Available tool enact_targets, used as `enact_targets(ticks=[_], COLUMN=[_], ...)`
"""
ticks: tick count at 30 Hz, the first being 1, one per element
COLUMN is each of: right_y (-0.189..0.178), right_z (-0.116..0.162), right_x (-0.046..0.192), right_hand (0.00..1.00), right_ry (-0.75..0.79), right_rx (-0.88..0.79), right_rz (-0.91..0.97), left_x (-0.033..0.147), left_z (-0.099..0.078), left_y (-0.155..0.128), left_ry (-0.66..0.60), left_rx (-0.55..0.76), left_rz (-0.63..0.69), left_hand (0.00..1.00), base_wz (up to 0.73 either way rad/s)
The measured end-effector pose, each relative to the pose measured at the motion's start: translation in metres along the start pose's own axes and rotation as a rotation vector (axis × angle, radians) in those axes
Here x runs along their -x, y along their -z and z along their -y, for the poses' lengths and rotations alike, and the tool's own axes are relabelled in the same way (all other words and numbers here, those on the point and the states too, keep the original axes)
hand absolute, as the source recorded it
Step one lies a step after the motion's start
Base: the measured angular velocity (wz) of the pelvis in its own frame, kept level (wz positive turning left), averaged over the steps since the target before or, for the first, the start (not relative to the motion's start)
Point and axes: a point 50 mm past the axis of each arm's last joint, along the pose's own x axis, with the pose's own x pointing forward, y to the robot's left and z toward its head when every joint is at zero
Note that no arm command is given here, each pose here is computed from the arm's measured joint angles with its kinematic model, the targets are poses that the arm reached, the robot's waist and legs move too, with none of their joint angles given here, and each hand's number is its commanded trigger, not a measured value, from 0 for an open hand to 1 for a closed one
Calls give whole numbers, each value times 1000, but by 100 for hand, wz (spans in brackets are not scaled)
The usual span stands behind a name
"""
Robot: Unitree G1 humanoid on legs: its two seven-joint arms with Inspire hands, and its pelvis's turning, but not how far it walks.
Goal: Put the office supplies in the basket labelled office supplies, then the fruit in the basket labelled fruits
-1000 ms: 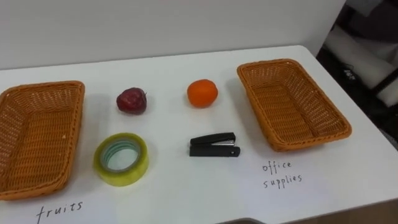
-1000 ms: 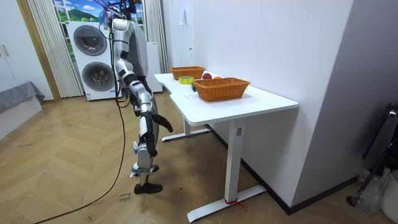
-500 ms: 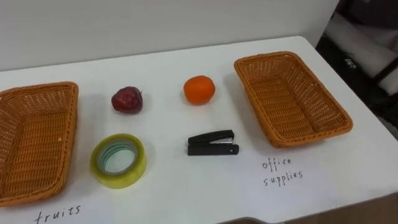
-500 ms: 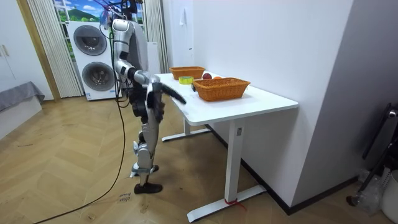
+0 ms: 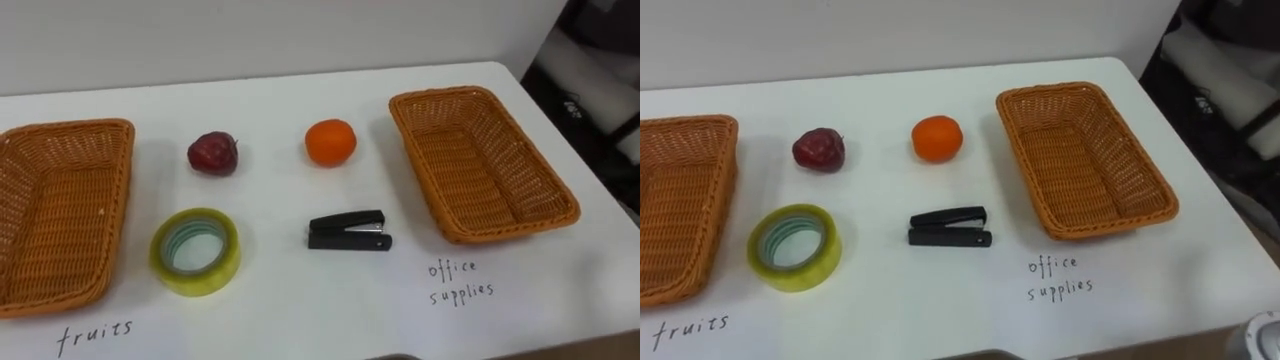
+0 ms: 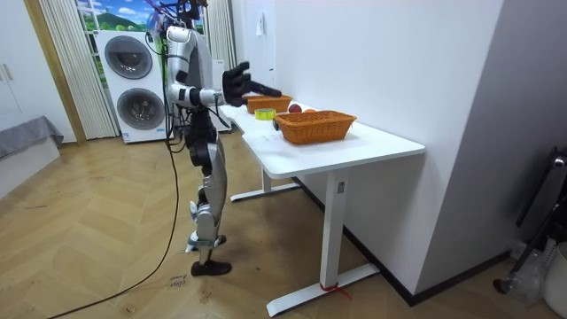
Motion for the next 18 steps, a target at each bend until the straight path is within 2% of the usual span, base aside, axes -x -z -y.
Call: enact_targets(ticks=[7,18], right_y=[-38,-82], right_z=[-11,-33], right_x=[-1,-4], right_hand=[0,0], right_ry=[-109,-223], right_rx=[-54,-148], right_rz=[183,366], left_x=[0,-1], left_z=[0,-3], left_y=[0,-3], left_ry=[-1,-7], left_rx=[-34,-37], left_rz=[6,12], left_hand=[0,0], base_wz=[3,2])
